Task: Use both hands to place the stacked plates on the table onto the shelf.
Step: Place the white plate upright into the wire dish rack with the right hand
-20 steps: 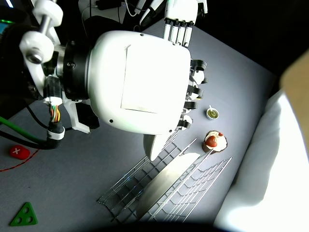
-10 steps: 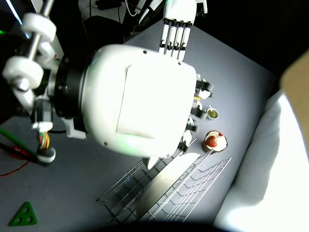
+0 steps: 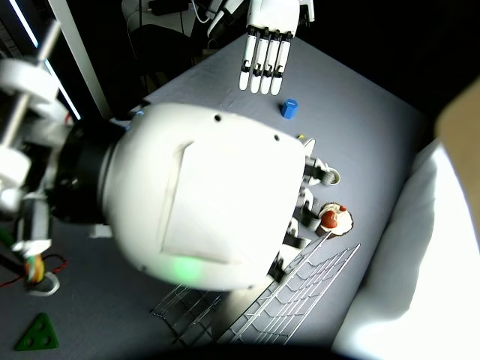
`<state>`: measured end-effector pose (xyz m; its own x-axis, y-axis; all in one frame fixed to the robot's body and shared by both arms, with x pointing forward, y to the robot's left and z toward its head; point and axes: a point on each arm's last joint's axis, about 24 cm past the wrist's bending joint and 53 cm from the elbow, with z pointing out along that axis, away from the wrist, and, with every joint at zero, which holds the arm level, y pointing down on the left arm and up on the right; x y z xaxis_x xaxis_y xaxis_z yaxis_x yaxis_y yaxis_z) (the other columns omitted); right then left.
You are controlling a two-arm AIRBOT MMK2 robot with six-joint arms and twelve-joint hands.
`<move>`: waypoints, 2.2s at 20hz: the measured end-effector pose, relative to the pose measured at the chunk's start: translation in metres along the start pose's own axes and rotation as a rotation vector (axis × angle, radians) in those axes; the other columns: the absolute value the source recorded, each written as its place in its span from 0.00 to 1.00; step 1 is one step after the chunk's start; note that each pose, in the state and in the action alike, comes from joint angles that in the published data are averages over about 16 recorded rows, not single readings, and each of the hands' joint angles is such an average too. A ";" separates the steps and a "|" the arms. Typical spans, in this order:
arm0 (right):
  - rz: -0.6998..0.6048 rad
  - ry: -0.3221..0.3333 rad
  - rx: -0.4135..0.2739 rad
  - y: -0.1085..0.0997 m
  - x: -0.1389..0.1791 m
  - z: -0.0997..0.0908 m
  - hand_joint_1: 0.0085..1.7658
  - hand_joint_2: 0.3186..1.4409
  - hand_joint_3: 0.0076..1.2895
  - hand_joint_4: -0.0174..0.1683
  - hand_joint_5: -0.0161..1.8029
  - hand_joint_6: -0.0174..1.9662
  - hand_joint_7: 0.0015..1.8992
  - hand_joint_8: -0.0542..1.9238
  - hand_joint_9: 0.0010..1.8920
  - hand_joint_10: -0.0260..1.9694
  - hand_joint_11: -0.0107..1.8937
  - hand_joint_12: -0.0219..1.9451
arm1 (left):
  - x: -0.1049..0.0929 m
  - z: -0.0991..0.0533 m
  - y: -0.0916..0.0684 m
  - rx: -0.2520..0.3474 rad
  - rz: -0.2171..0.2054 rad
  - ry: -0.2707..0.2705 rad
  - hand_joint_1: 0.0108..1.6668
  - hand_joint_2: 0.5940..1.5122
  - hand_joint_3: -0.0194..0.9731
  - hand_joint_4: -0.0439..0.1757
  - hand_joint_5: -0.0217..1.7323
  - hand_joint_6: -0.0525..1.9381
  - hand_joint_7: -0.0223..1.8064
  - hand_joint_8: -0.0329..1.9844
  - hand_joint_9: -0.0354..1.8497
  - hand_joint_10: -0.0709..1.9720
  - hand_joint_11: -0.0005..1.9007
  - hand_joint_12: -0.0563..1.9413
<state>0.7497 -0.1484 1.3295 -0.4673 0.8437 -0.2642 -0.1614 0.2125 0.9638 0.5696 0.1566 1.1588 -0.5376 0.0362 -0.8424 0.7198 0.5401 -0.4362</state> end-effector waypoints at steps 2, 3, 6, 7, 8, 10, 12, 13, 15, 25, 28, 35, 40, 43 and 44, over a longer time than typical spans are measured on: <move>-0.002 -0.002 0.009 -0.004 -0.001 0.000 0.83 0.58 0.00 0.05 0.51 0.48 0.56 0.32 0.60 0.33 0.52 0.71 | 0.001 0.002 -0.002 0.000 -0.008 -0.001 0.06 0.41 0.03 0.20 0.10 0.03 0.12 0.02 0.11 0.04 0.08 0.03; -0.004 -0.002 0.013 -0.006 -0.002 -0.001 0.83 0.58 0.00 0.05 0.51 0.48 0.56 0.32 0.60 0.33 0.52 0.71 | 0.001 0.003 -0.003 -0.001 -0.012 -0.002 0.06 0.41 0.03 0.20 0.10 0.03 0.12 0.02 0.11 0.04 0.09 0.03; -0.009 -0.003 0.029 -0.013 -0.002 -0.001 0.83 0.58 0.00 0.05 0.51 0.48 0.56 0.32 0.60 0.33 0.52 0.71 | 0.003 0.006 -0.005 -0.004 -0.019 -0.002 0.07 0.41 0.03 0.20 0.11 0.03 0.12 0.02 0.11 0.04 0.08 0.03; -0.011 -0.003 0.034 -0.016 -0.002 0.000 0.83 0.58 0.00 0.05 0.51 0.48 0.56 0.32 0.60 0.33 0.52 0.71 | 0.004 0.007 -0.006 -0.004 -0.021 -0.001 0.07 0.41 0.03 0.20 0.11 0.03 0.12 0.02 0.11 0.04 0.08 0.03; -0.013 -0.002 0.039 -0.018 -0.002 0.000 0.83 0.58 0.00 0.05 0.51 0.49 0.56 0.32 0.60 0.33 0.52 0.71 | 0.004 0.008 -0.007 -0.004 -0.022 0.000 0.07 0.41 0.03 0.20 0.10 0.03 0.12 0.02 0.11 0.04 0.08 0.03; -0.015 -0.001 0.049 -0.024 -0.001 0.001 0.83 0.58 0.00 0.05 0.51 0.49 0.56 0.31 0.60 0.33 0.52 0.70 | 0.006 0.010 -0.008 -0.001 -0.025 0.001 0.07 0.41 0.02 0.19 0.10 0.03 0.12 0.02 0.11 0.04 0.08 0.03; -0.016 0.000 0.062 -0.030 -0.001 0.002 0.83 0.58 0.00 0.05 0.51 0.49 0.56 0.31 0.60 0.33 0.52 0.71 | 0.006 0.012 -0.010 0.002 -0.027 0.002 0.07 0.41 0.02 0.19 0.10 0.03 0.12 0.02 0.11 0.04 0.08 0.03; -0.016 0.000 0.068 -0.034 0.000 0.002 0.83 0.58 0.00 0.05 0.51 0.49 0.56 0.31 0.60 0.33 0.52 0.71 | 0.007 0.013 -0.011 0.004 -0.028 0.002 0.07 0.41 0.02 0.19 0.10 0.03 0.12 0.02 0.11 0.04 0.08 0.03; -0.016 0.000 0.081 -0.040 0.000 0.004 0.83 0.58 0.00 0.05 0.51 0.49 0.57 0.31 0.61 0.33 0.52 0.71 | 0.007 0.015 -0.013 0.008 -0.031 0.002 0.07 0.41 0.02 0.20 0.10 0.03 0.11 0.02 0.11 0.04 0.08 0.03; -0.010 -0.001 0.123 -0.066 0.002 0.011 0.83 0.58 0.00 0.05 0.50 0.49 0.58 0.29 0.61 0.31 0.53 0.68 | 0.006 0.018 -0.019 0.027 -0.037 -0.005 0.07 0.41 0.02 0.20 0.09 0.03 0.11 0.02 0.11 0.04 0.07 0.03; -0.013 0.001 0.131 -0.070 0.003 0.013 0.83 0.58 0.00 0.05 0.50 0.48 0.59 0.29 0.61 0.31 0.55 0.62 | 0.004 0.017 -0.018 0.028 -0.038 -0.009 0.07 0.41 0.02 0.20 0.09 0.03 0.10 0.02 0.11 0.04 0.08 0.03; -0.018 0.007 0.131 -0.072 0.007 0.014 0.79 0.58 0.00 0.05 0.48 0.39 0.54 0.24 0.58 0.25 0.54 0.49 | 0.002 0.016 -0.018 0.030 -0.041 -0.016 0.08 0.40 0.03 0.20 0.09 0.03 0.11 0.02 0.11 0.04 0.08 0.03; -0.018 0.012 0.129 -0.072 0.010 0.013 0.65 0.58 0.01 0.06 0.41 0.24 0.45 0.16 0.50 0.16 0.49 0.35 | 0.001 0.015 -0.019 0.030 -0.042 -0.019 0.08 0.41 0.03 0.19 0.09 0.03 0.11 0.02 0.11 0.04 0.09 0.03; -0.016 0.013 0.126 -0.071 0.011 0.013 0.56 0.58 0.01 0.07 0.35 0.16 0.40 0.12 0.45 0.11 0.44 0.30 | 0.001 0.015 -0.019 0.030 -0.042 -0.020 0.08 0.41 0.02 0.19 0.09 0.03 0.11 0.02 0.11 0.04 0.09 0.03; -0.015 0.014 0.124 -0.070 0.011 0.014 0.53 0.58 0.01 0.08 0.34 0.13 0.38 0.10 0.43 0.09 0.43 0.30 | 0.001 0.015 -0.019 0.030 -0.043 -0.020 0.08 0.41 0.02 0.19 0.09 0.03 0.11 0.02 0.11 0.04 0.09 0.03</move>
<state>0.7675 -0.1470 1.2591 -0.4775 0.8333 -0.2784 -0.0604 0.2850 0.9566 0.5623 0.1337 1.1619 -0.5594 -0.0032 -0.8289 0.7096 0.5149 -0.4809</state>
